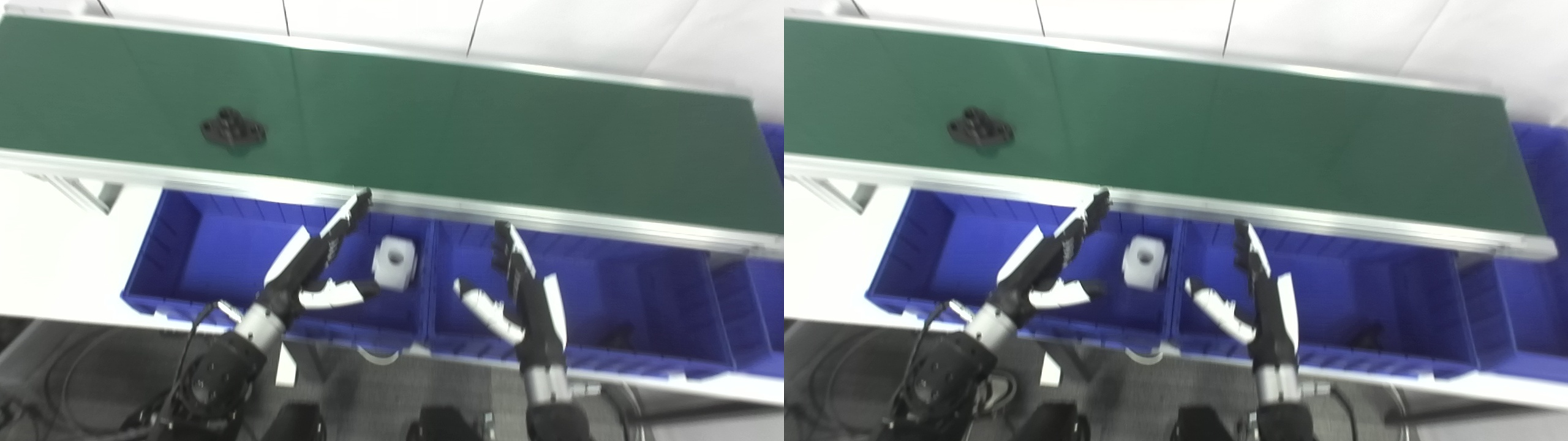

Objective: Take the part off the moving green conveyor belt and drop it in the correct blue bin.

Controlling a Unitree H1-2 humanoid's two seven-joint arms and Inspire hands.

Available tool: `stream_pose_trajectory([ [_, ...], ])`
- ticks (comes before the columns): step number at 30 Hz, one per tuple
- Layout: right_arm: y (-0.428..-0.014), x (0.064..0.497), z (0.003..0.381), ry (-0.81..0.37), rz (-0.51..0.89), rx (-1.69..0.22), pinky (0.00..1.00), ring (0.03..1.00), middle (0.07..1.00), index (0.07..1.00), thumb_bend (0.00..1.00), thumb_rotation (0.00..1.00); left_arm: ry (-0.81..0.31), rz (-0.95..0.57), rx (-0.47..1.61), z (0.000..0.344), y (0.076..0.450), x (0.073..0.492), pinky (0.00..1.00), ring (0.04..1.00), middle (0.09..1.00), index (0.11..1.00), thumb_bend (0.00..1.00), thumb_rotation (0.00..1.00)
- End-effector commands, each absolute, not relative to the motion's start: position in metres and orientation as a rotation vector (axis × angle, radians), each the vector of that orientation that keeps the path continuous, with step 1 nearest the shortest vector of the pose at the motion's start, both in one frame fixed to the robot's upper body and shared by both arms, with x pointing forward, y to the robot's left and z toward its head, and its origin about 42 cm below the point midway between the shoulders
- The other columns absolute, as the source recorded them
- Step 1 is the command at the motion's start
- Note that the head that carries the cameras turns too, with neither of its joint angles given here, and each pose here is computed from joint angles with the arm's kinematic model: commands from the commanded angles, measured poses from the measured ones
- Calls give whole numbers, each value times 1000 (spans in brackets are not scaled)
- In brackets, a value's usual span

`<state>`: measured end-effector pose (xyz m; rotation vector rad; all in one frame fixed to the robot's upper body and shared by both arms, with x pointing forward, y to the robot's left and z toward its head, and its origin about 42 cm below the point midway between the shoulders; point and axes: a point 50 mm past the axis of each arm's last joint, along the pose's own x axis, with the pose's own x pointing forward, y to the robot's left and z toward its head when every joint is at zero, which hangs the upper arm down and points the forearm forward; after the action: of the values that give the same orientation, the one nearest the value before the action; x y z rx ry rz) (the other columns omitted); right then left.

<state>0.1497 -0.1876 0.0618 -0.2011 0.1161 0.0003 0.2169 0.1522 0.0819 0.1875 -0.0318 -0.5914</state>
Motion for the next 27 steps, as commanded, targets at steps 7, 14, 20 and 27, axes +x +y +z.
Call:
stream_pose_trajectory([
  [7, -189, 148, 52, 31, -48, -188, 868, 925, 961, 952, 718, 518, -121, -600, 206, 62, 131, 223, 999, 1000, 1000, 1000, 789, 622],
  [14, -193, 152, 45, 9, -71, -166, 847, 910, 946, 945, 728, 479, -89, -568, 163, 49, 138, 216, 976, 1000, 1000, 1000, 798, 565],
  [20, -196, 153, 45, -27, -81, -170, 834, 896, 929, 939, 716, 444, -94, -567, 168, 49, 132, 217, 983, 1000, 1000, 1000, 815, 554],
  [27, -202, 155, 46, -49, -99, -167, 852, 902, 928, 937, 715, 438, -99, -568, 178, 50, 129, 214, 974, 1000, 1000, 1000, 840, 543],
])
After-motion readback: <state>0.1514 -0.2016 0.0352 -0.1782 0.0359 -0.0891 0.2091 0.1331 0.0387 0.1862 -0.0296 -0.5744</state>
